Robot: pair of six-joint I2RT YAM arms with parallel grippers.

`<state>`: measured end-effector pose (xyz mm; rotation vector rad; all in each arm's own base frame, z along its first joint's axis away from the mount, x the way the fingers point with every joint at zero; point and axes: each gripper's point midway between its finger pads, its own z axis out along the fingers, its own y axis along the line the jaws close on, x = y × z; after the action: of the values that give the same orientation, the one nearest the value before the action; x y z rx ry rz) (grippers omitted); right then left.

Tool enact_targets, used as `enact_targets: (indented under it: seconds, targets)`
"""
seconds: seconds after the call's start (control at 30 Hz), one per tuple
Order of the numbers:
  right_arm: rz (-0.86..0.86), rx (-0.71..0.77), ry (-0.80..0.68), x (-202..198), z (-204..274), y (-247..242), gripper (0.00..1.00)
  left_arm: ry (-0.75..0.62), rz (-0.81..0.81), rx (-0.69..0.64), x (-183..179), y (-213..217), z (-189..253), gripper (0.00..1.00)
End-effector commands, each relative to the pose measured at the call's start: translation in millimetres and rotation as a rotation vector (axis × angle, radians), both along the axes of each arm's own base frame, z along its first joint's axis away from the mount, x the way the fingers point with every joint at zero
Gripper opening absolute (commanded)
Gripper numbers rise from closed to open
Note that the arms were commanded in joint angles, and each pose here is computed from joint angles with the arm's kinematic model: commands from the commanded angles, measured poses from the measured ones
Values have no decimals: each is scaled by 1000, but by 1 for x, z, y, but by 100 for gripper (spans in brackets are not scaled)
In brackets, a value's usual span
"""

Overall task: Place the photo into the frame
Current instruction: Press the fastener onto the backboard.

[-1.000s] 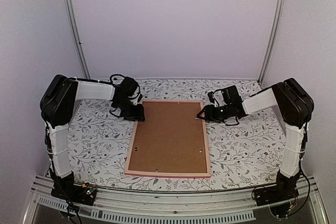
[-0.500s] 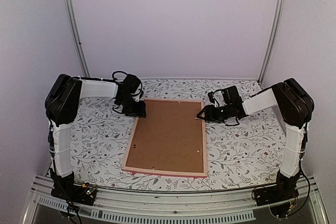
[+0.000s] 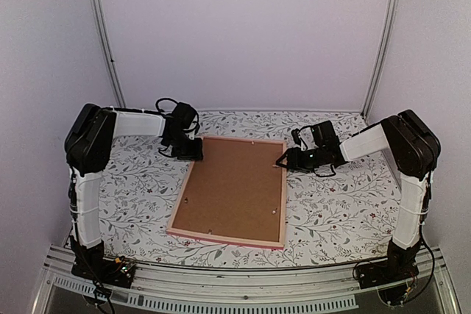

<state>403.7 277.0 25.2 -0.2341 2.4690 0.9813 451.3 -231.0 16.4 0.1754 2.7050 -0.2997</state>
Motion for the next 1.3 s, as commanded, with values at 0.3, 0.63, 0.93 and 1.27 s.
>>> enact_targets:
  seconds: [0.3,0.63,0.93,1.27]
  targets:
    - [34,-79,259,-57,-56,-10,59,-20,42,10,13,-1,-22,53]
    - [36,-80,258,-57,-57,-9,58,-32,66,60,14,10,-26,41]
    - [42,-77,263,-58,-58,-8,58,-12,75,59,-1,16,-32,34]
    - [42,-78,278,-60,-63,-9,58,-13,82,53,-10,20,-30,25]
